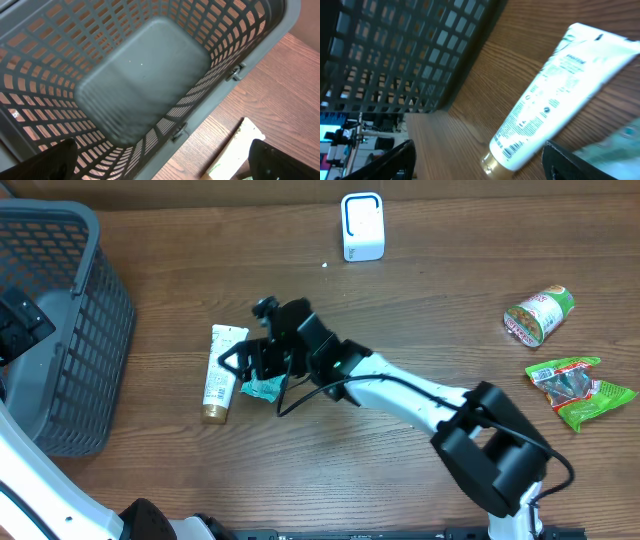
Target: Scan the item barcode
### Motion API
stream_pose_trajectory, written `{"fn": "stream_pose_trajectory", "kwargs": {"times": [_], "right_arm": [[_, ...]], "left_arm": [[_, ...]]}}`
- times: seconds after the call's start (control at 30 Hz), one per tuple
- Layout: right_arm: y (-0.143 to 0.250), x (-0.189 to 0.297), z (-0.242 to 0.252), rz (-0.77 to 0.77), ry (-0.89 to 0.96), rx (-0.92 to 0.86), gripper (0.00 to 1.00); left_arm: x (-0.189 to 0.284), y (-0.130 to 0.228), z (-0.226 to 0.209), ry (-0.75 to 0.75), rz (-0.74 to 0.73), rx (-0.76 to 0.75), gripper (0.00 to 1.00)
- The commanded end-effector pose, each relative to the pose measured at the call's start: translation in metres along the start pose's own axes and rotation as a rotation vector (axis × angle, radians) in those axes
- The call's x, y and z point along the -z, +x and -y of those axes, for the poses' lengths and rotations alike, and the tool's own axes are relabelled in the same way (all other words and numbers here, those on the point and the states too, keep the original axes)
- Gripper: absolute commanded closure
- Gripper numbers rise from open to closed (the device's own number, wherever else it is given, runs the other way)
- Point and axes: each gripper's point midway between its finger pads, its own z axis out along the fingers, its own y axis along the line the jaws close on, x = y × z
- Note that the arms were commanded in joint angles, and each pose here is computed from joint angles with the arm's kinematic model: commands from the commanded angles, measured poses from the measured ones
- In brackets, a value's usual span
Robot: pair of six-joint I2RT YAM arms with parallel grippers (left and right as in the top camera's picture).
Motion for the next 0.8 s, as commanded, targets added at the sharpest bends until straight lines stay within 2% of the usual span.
{"fn": "stream_pose_trajectory", "kwargs": {"times": [0.0,0.13,0.4,0.6,0.77], "right_arm": [[0.008,-0.019,0.007,0.002,0.009,-0.033,0.14],[0.022,-0.031,0.005,-0.016,0.001,-0.043,0.1],[0.032,-0.027,0.024,-0.063,0.065,-0.122,0.1],[0.048,-0.005,0.056,-0.214,0.098,-0.281,0.1],[0.052,0.033,0.104,-0.309,0.172,-0.364,0.12]], "left_arm": [[0.006,-0.003,0.001,0.006,0.021,0.007,0.0],[0.006,-0.003,0.001,0.006,0.021,0.007,0.0],[0.006,-0.003,0.001,0.006,0.021,0.007,0.0],[0.006,-0.003,0.001,0.006,0.021,0.007,0.0],[0.006,-0.003,0.001,0.006,0.021,0.007,0.0]]}}
